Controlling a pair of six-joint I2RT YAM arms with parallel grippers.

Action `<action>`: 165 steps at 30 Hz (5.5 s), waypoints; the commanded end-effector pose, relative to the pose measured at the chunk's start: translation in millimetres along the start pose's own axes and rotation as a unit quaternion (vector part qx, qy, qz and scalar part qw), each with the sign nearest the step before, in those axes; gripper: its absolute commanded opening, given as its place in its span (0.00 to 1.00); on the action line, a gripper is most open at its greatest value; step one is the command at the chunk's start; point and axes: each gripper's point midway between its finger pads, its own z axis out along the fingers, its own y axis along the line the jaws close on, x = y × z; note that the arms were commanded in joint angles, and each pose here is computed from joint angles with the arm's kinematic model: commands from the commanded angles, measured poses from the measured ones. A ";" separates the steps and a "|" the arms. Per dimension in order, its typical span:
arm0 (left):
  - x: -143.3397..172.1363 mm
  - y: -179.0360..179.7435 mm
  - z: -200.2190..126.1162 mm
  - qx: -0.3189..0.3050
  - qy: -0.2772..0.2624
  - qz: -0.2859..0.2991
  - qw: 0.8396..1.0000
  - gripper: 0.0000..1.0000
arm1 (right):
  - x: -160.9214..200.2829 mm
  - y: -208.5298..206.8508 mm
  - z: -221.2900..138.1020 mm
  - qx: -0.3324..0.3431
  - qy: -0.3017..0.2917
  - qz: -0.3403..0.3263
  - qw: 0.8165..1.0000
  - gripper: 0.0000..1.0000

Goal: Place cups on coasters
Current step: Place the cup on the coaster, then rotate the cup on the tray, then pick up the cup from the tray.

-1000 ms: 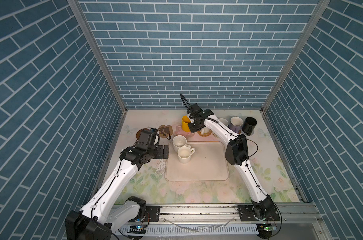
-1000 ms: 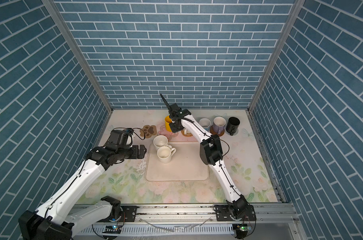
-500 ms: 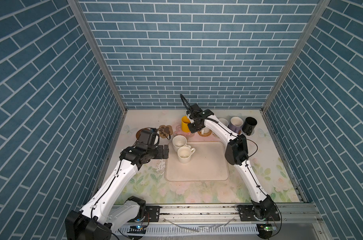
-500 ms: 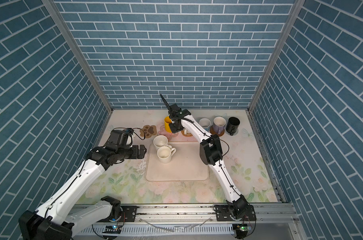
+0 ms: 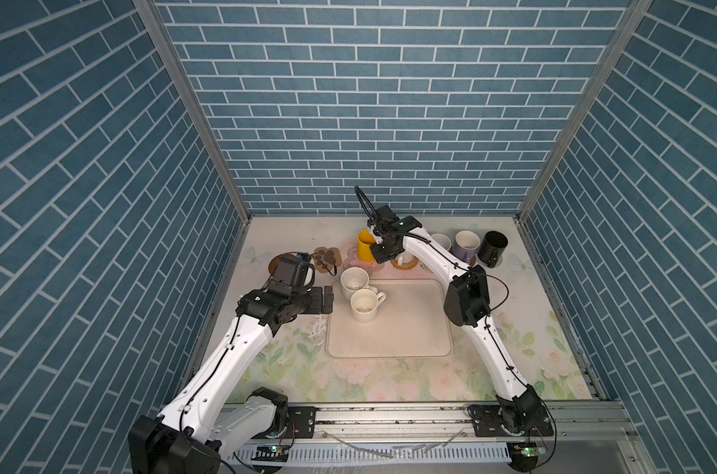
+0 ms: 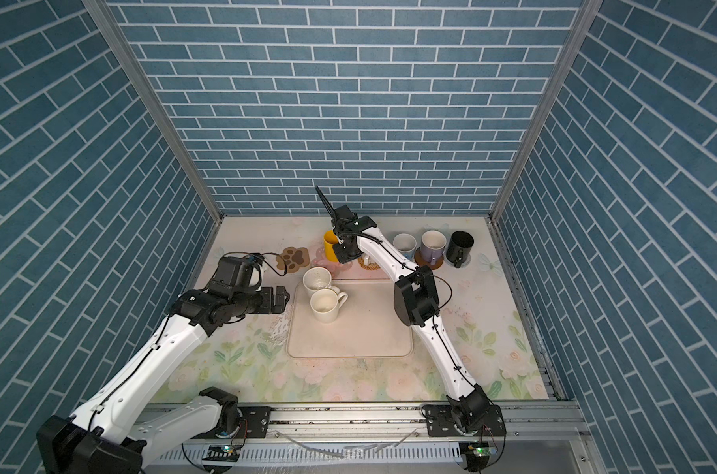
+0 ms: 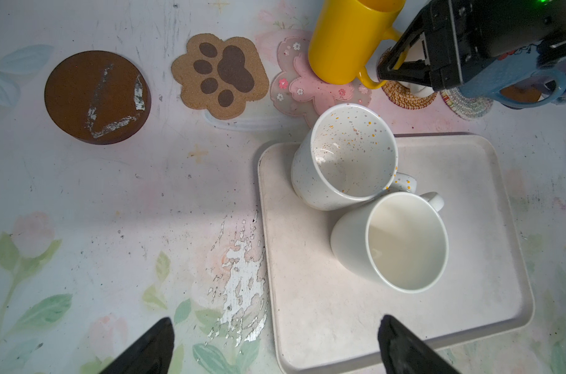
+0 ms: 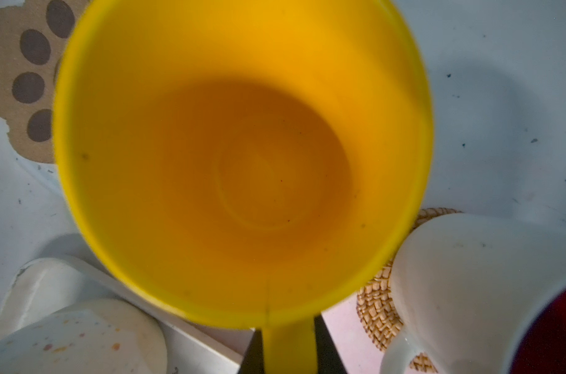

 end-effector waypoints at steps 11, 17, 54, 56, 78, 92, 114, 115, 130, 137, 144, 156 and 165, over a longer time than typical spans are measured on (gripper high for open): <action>-0.8 3.8 -3.8 -0.005 -0.008 0.002 1.000 0.99 | -19.8 9.1 -34.2 -0.001 -0.042 -0.019 0.999 0.43; -1.6 3.5 -5.9 -0.003 -0.012 0.001 1.000 0.99 | -25.9 8.1 -55.6 0.003 -0.057 -0.019 0.998 0.51; -1.9 -2.3 -14.1 0.017 -0.027 -0.003 1.000 0.99 | 81.2 39.1 -72.2 0.011 -0.024 -0.002 1.000 0.56; -2.2 -2.5 -13.8 0.017 -0.026 -0.003 1.000 0.99 | 86.0 39.8 -71.2 0.012 -0.022 -0.001 1.000 0.56; -1.2 -1.5 -13.1 0.013 -0.026 -0.007 1.000 0.99 | 140.7 63.7 -80.4 0.010 -0.017 -0.007 1.000 0.54; -1.6 3.4 -13.8 -0.001 -0.026 -0.009 1.000 0.99 | 161.9 103.0 -91.7 -0.003 -0.039 -0.019 0.999 0.52; 7.5 -3.8 -4.4 -0.009 -0.003 0.003 1.000 0.99 | 165.5 141.5 -103.7 -0.026 -0.093 -0.017 0.995 0.50; 8.7 -6.4 -4.2 -0.014 -0.004 0.011 1.000 0.99 | 164.4 137.9 -108.5 -0.026 -0.101 -0.012 0.994 0.50; 44.3 -65.8 20.3 -0.040 0.023 0.021 0.999 0.89 | 189.7 31.6 -158.8 0.009 -0.180 0.119 0.976 0.49; 55.7 -87.2 27.0 -0.047 0.024 0.021 0.998 0.86 | 212.9 -10.8 -172.5 0.041 -0.216 0.178 0.959 0.52; 75.3 -96.8 49.6 -0.050 0.052 0.004 0.997 0.82 | 228.8 -33.1 -168.7 0.061 -0.225 0.205 0.951 0.65; 91.5 -96.5 70.5 -0.059 0.073 -0.014 0.996 0.69 | 231.2 -36.3 -165.3 0.052 -0.234 0.201 0.950 0.74; 99.1 -90.2 85.3 -0.069 0.079 -0.017 0.994 0.52 | 233.2 -32.7 -160.8 0.043 -0.225 0.197 0.953 0.74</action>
